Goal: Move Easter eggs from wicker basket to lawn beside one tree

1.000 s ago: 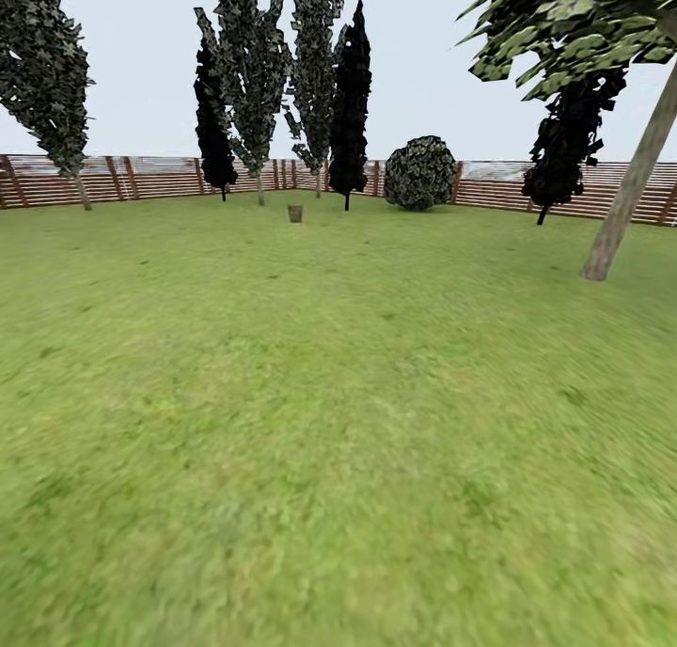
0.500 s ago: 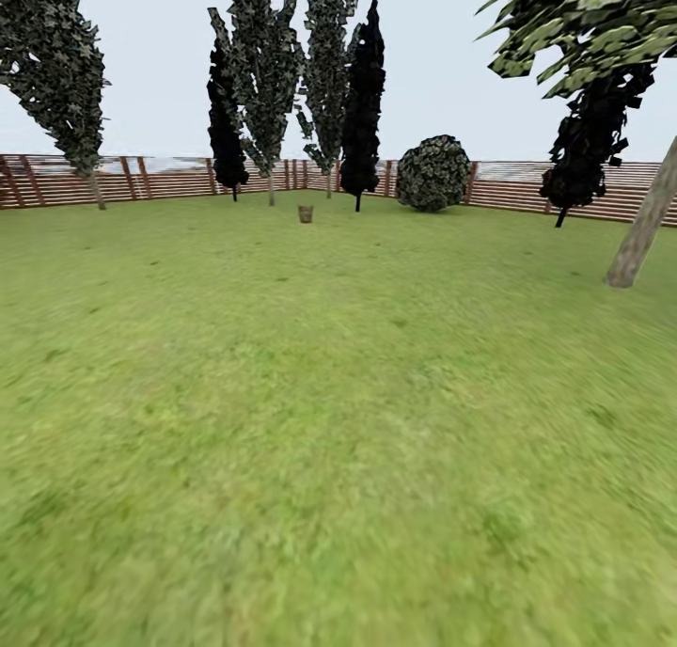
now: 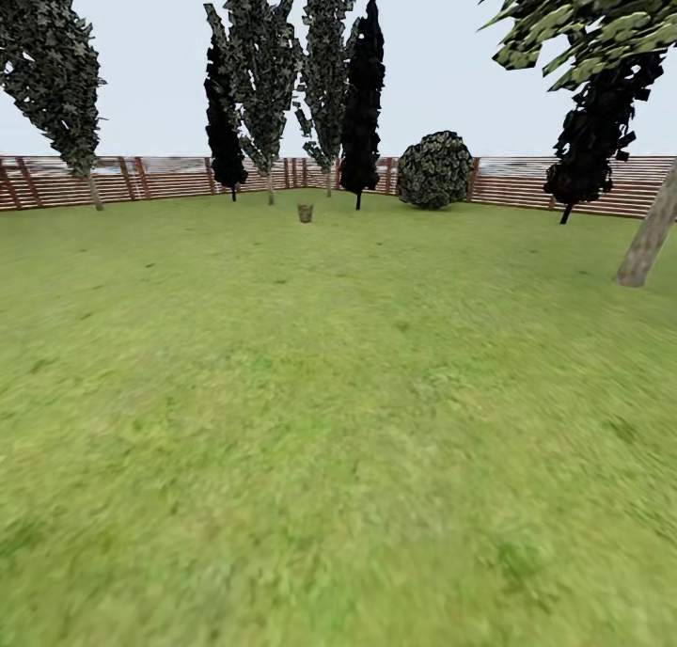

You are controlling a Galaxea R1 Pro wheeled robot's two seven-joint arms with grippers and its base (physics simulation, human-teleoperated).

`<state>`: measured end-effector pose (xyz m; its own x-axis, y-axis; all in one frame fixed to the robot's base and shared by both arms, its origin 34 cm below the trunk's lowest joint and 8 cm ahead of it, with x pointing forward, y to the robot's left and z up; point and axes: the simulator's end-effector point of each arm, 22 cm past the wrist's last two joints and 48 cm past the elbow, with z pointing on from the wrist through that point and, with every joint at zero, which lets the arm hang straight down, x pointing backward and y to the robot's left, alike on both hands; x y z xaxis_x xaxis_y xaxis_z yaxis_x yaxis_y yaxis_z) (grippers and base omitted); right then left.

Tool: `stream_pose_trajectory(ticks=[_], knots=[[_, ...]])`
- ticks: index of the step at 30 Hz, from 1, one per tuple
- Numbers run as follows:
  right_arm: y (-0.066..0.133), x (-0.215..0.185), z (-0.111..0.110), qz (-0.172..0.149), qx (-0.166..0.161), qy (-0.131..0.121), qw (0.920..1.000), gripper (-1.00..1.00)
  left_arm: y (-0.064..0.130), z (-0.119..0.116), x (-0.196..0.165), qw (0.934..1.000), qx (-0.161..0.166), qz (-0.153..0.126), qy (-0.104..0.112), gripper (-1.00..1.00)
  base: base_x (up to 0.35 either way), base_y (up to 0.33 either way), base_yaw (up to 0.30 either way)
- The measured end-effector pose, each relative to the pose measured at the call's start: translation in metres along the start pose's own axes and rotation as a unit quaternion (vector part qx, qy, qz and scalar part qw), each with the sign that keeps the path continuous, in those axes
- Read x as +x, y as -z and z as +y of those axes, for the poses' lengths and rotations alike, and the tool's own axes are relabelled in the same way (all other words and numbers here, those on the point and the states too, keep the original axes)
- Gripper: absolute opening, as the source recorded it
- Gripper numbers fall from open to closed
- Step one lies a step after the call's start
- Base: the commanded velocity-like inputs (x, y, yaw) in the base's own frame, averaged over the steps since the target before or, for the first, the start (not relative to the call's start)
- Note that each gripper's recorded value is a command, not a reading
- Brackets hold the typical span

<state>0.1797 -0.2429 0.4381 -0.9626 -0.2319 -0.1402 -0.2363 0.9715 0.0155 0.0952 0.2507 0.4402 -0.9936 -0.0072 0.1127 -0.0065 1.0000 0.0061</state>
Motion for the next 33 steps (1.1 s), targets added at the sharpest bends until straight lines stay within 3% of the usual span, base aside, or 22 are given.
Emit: stream_pose_trajectory(ticks=[33], knots=[[0.0001, 0.0006, 0.0015, 0.001, -0.001, 0.001, 1.0000, 1.00, 0.0000, 0.0011, -0.0003, 1.0000, -0.001, -0.001, 0.002, 1.00, 0.323, 0.000, 0.000]])
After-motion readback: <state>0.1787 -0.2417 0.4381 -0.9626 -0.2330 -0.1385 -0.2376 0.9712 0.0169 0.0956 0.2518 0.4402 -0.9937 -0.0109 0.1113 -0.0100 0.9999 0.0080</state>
